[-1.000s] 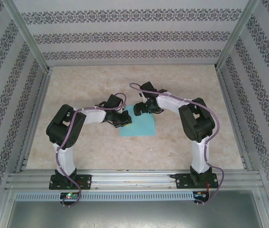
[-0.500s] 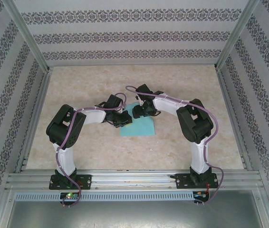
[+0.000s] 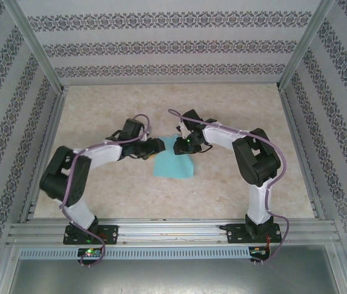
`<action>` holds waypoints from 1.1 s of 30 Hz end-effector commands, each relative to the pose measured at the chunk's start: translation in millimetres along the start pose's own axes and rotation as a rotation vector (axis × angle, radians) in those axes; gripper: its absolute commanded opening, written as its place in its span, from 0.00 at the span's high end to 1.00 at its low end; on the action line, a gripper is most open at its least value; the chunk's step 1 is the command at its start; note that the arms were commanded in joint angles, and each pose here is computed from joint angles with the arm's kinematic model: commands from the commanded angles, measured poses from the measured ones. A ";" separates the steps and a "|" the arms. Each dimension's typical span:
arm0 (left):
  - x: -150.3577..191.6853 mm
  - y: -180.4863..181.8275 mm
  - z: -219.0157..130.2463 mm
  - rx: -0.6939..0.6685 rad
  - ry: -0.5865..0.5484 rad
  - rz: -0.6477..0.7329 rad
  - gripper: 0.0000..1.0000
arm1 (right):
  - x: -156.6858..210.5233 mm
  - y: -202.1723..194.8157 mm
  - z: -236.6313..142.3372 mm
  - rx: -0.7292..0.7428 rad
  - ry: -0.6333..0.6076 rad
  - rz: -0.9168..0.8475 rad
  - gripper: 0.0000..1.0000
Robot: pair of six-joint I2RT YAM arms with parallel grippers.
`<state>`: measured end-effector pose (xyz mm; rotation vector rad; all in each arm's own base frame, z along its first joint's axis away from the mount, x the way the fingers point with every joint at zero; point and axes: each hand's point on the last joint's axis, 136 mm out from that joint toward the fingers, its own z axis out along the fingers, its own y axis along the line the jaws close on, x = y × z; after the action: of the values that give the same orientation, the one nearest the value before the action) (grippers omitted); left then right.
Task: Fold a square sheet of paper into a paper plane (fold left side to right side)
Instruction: Pick up the square sheet of paper from the center of the table, then place a square sheet of paper at the center of the table.
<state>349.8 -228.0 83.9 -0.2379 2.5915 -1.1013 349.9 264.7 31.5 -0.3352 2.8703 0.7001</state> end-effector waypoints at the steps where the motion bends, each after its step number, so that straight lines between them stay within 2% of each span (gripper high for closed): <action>1: -12.7 2.3 -38.7 0.025 -0.089 0.060 0.38 | -12.7 28.9 -27.6 -0.179 -0.071 -0.015 0.67; 5: -21.9 0.5 -83.4 0.088 -0.200 0.128 0.18 | -19.5 44.1 -54.1 -0.333 -0.141 -0.022 0.69; 9: -24.0 -27.5 -125.0 0.271 -0.304 0.232 0.01 | -23.5 65.3 -95.6 -0.481 -0.236 -0.100 0.70; 12: -17.9 -61.6 -151.3 0.419 -0.342 0.346 0.00 | -19.4 86.7 -134.2 -0.578 -0.303 -0.197 0.70; 16: -8.0 -105.2 -180.5 0.595 -0.335 0.477 0.00 | -6.7 118.3 -192.1 -0.698 -0.393 -0.337 0.71; 22: -1.9 -147.9 -209.8 0.762 -0.300 0.584 0.00 | 18.1 156.7 -256.1 -0.845 -0.438 -0.488 0.72; 26: 5.1 -166.6 -217.2 0.825 -0.265 0.648 0.00 | 32.9 179.7 -279.6 -0.903 -0.439 -0.569 0.72; 33: 23.6 -187.6 -208.2 0.867 -0.184 0.720 0.00 | 37.8 200.4 -286.9 -0.930 -0.441 -0.622 0.72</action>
<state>273.7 -214.6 335.0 0.5545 1.6549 -1.6222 239.2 293.6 340.5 -0.9051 1.7940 1.6248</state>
